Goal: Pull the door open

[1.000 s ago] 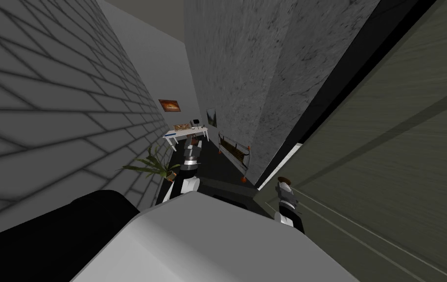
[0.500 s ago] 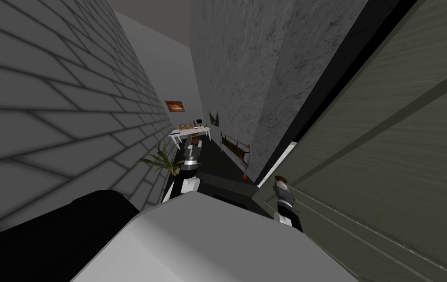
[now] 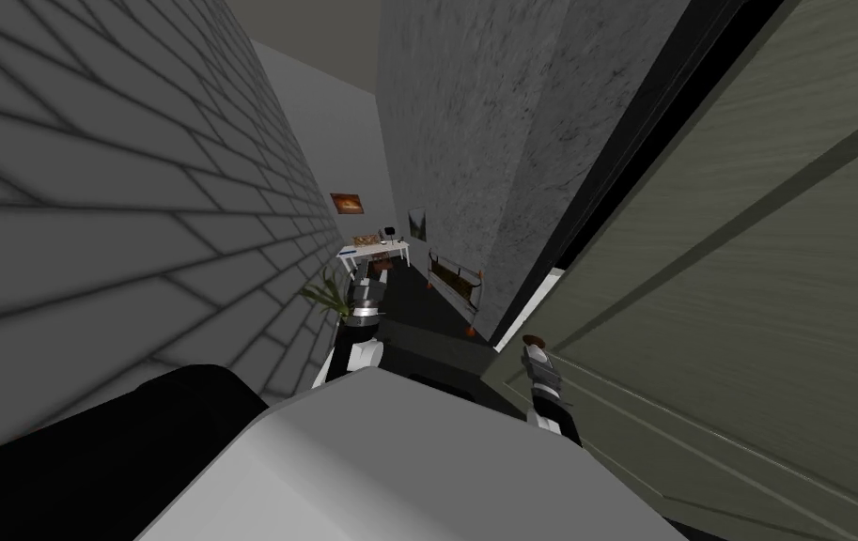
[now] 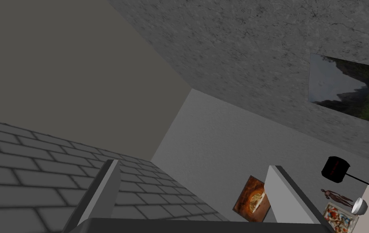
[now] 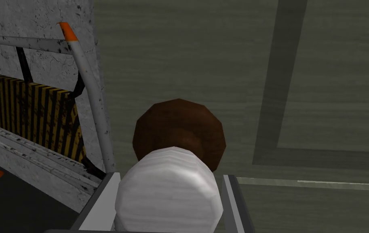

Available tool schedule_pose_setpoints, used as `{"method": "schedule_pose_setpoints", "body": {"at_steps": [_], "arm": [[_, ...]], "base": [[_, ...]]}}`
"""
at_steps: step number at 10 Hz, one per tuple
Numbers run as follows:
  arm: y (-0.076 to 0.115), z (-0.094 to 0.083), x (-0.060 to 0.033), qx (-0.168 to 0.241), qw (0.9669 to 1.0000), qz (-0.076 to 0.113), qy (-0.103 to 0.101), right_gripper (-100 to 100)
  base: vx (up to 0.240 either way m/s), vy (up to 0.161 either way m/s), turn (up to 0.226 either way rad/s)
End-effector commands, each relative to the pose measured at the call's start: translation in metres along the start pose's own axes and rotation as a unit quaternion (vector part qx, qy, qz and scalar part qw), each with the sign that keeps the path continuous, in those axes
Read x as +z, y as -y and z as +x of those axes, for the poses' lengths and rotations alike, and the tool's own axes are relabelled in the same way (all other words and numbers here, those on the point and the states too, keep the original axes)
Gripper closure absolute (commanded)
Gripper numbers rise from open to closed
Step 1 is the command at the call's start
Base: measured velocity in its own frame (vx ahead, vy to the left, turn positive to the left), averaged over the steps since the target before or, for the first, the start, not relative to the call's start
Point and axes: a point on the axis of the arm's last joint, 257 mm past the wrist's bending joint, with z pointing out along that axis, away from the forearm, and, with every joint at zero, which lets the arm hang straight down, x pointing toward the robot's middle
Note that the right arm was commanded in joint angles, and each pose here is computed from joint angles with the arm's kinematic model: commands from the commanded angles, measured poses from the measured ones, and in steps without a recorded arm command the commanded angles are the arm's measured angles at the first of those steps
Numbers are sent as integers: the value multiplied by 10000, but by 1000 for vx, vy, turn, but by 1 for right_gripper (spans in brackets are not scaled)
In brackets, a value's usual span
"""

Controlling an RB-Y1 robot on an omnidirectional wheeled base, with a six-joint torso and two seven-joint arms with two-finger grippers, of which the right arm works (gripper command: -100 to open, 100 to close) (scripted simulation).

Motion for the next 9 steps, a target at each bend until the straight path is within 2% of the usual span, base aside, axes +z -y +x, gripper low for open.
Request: {"method": "schedule_pose_setpoints", "body": {"at_steps": [1,2,3,4,9], "arm": [[75,1,-17,22,9999,165,1,100],[100,1,-24,26,9997,224,1,100],[89,-22,-30,14,9998,184,29,100],[123,-32,-72,14,9995,323,38,100],[185,-6,-155,17,9978,666,4,100]], "base": [[-238,-59,92],[-242,-9,89],[-110,11,21],[-148,-12,83],[-202,-24,79]]}}
